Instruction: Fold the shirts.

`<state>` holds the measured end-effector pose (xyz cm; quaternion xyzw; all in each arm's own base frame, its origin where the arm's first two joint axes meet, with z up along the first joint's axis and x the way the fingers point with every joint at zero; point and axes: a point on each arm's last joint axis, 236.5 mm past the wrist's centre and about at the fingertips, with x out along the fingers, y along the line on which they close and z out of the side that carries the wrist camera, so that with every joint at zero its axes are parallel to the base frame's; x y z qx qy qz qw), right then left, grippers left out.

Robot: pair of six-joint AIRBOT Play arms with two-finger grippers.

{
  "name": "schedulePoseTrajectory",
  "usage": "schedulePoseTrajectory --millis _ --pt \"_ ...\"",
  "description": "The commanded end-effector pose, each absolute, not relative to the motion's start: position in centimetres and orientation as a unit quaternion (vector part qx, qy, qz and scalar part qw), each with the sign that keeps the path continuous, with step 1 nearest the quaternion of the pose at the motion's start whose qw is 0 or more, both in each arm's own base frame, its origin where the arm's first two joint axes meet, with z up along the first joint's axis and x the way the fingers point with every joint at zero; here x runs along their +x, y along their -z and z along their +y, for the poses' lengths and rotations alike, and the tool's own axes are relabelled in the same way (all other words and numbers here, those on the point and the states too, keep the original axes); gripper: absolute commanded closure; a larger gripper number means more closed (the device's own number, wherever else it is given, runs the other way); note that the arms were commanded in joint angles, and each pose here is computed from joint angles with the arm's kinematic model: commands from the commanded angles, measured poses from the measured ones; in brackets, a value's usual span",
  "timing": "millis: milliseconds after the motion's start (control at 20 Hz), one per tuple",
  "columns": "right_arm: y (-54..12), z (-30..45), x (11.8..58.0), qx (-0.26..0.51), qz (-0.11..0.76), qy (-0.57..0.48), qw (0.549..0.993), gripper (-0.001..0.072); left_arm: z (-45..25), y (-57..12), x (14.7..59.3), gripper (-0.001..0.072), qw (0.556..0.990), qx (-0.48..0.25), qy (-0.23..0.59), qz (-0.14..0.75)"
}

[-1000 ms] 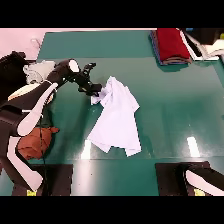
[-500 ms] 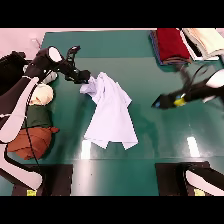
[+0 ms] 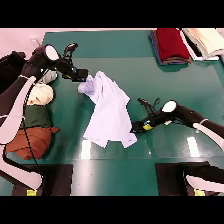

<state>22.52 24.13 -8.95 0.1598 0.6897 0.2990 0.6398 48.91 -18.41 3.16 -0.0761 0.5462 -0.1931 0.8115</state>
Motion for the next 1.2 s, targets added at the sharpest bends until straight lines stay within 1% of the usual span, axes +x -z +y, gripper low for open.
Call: schedulePoseTrajectory --millis 0,50,150,250,300,400,450,550,650,800,900,1000,1150 --pt "9.0 25.5 24.0 0.111 0.672 -0.315 0.661 0.0698 -17.6 -4.3 48.8 0.0679 0.819 -0.06 0.186 0.539" --pt "7.4 25.2 25.3 0.099 0.653 -0.322 0.678 0.0698 -16.7 -5.6 49.0 0.0679 0.833 -0.042 0.176 0.524" --pt "2.3 23.1 28.9 0.079 0.603 -0.318 0.728 0.0698 -14.1 -11.2 49.5 0.068 0.874 0.004 0.147 0.463" --pt "-4.9 19.5 32.4 0.057 0.533 -0.299 0.79 0.0698 -11.5 -19.7 48.7 0.0679 0.919 0.041 0.118 0.373" --pt "-9.5 17.5 33.8 0.05 0.487 -0.285 0.824 0.0699 -10.4 -24.1 47.6 0.068 0.937 0.051 0.108 0.328" --pt "-19.1 13.8 34.8 0.047 0.388 -0.26 0.883 0.0699 -9.1 -32.9 43.8 0.068 0.965 0.05 0.1 0.236" --pt "-23.8 12.2 34.4 0.042 0.34 -0.247 0.907 0.0699 -8.6 -36.8 41.4 0.068 0.975 0.046 0.1 0.193" --pt "-31.7 9.6 32.4 0.027 0.253 -0.218 0.942 0.0699 -7.6 -43.5 35.7 0.0679 0.988 0.032 0.105 0.112" --pt "-37.4 7.8 29.8 0.012 0.184 -0.189 0.964 0.0699 -6.9 -47.7 30.1 0.068 0.992 0.02 0.114 0.05" --pt "-42.1 5.5 26.4 -0.008 0.127 -0.139 0.982 0.0699 -6.0 -51.5 23.8 0.068 0.992 0.008 0.123 -0.017" --pt "-43.6 3.6 25.5 -0.016 0.12 -0.099 0.988 0.0699 -5.6 -52.1 22.1 0.068 0.992 0.007 0.123 -0.03" --pt "-42.9 2.2 25.9 -0.009 0.149 -0.078 0.986 0.0699 -6.4 -50.2 23.0 0.068 0.991 0.006 0.135 0.008" --pt "-39.1 1.3 29.1 0.015 0.224 -0.092 0.97 0.0699 -9.8 -43.3 28.7 0.068 0.976 0.006 0.18 0.12"
